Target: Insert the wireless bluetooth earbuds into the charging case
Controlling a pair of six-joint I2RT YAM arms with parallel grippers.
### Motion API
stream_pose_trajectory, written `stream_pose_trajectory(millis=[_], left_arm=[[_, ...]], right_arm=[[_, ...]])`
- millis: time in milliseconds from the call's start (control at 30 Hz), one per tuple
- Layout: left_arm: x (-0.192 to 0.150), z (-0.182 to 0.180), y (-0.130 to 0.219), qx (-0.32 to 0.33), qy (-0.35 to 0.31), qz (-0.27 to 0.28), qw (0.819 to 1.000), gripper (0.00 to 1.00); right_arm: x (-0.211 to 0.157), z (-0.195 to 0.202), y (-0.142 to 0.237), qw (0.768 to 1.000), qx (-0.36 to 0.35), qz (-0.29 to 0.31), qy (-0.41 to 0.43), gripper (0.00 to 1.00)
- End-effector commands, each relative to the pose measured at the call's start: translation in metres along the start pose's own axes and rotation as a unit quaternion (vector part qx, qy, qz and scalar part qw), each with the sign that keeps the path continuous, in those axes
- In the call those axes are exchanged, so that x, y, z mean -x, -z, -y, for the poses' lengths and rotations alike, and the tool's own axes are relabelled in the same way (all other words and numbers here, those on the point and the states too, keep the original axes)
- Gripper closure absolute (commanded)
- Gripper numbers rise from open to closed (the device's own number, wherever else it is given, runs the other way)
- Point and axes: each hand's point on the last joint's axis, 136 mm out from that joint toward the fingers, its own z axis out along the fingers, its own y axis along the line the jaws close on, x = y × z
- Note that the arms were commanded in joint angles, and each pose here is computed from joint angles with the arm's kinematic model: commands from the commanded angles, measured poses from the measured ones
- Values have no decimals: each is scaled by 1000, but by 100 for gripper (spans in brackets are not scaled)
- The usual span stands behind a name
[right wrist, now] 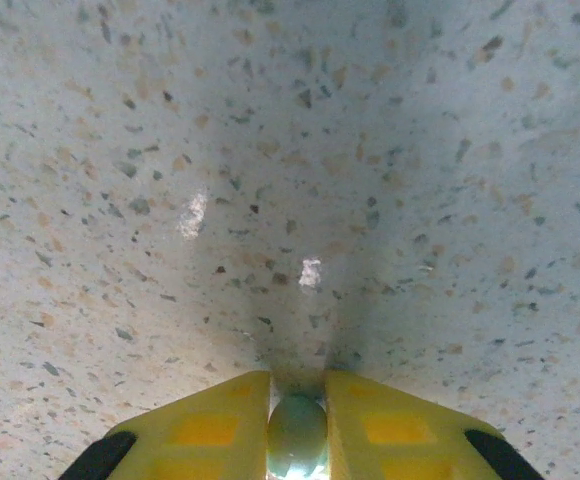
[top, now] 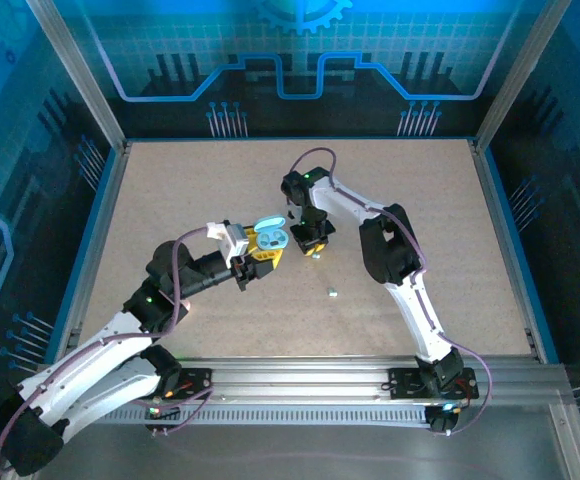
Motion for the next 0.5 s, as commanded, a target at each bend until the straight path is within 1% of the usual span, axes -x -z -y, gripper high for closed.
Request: stream_pose_trajectory(millis=[0,100,467], left_arm=[[5,-2,0,6,-3,10,1000,67],[6,-2,0,6,-2,11,1000,67],[5,-2,-1,5,-2,10,1000,67]], right_arm=[[-12,-11,21,1000,11,1,2,80],[-12,-12,24,1000,15,8,3,80],[-18,-7,-3,1000,10,-23,0,77]])
